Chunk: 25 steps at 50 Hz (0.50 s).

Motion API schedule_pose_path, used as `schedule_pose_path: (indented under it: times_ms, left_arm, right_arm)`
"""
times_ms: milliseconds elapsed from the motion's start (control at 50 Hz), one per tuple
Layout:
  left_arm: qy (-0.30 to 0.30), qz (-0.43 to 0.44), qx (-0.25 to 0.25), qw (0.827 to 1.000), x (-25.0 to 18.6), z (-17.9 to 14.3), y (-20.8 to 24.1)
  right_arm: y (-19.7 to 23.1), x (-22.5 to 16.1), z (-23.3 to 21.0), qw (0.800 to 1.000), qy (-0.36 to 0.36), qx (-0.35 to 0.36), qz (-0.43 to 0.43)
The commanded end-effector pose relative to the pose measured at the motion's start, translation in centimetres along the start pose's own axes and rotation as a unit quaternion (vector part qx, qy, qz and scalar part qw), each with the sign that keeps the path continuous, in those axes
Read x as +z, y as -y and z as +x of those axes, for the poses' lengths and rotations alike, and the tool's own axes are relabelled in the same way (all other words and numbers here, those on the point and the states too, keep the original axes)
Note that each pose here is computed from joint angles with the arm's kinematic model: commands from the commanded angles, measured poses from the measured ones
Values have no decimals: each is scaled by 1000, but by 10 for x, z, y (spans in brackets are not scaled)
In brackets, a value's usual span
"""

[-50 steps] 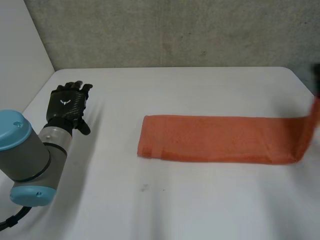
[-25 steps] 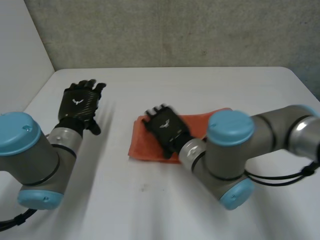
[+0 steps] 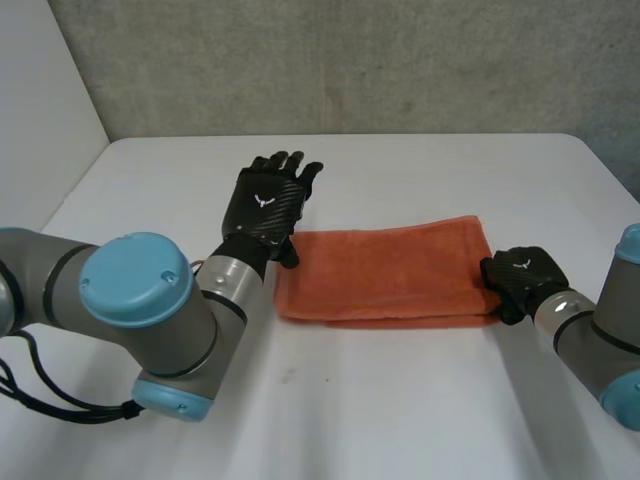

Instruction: Fold the laundry

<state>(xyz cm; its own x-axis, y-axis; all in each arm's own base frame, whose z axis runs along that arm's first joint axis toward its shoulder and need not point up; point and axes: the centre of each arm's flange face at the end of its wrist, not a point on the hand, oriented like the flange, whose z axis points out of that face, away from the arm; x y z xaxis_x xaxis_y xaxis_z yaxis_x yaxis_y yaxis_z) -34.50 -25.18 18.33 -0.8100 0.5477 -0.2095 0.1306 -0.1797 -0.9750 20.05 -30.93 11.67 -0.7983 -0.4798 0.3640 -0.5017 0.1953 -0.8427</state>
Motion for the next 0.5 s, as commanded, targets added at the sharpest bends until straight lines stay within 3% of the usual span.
schedule_pose_path:
  times_ms: [20, 60, 80, 100, 120, 160, 180, 220, 240, 280, 400, 460, 500]
  left_arm:
    - [22, 11, 0, 1000, -13, -19, 19]
    - [46, 10, -3, 999, -13, -34, 20]
    - [46, 10, -3, 999, -13, -35, 20]
    - [59, 10, -6, 998, -13, -42, 22]
    - [59, 10, -6, 998, -13, -42, 22]
    - [80, 10, -11, 997, -14, -53, 25]
    - [81, 10, -11, 997, -14, -53, 25]
    - [93, 1, -14, 996, -16, -59, 24]
    - [93, 1, -14, 996, -16, -59, 24]
    - [99, -6, -18, 995, -17, -64, 20]
    - [96, -8, -26, 995, -18, -62, 19]
    - [93, -10, -27, 995, -17, -61, 16]
    - [91, -10, -27, 995, -15, -60, 16]
  right_arm:
    - [55, 14, -11, 993, -9, -46, 108]
    - [101, 6, -55, 982, 37, -49, 181]
    - [101, 6, -56, 981, 37, -49, 181]
    - [112, 3, -83, 976, 69, -46, 200]
    - [112, 3, -83, 976, 70, -46, 200]
    - [119, -7, -139, 965, 138, -45, 219]
    - [119, -7, -139, 965, 138, -45, 219]
    - [115, -25, -187, 952, 201, -55, 225]
    - [115, -25, -187, 952, 201, -55, 225]
    - [96, -36, -223, 943, 250, -69, 210]
    - [88, -37, -230, 945, 256, -72, 193]
    - [104, -36, -210, 953, 224, -55, 196]
    - [120, -29, -171, 965, 173, -9, 195]
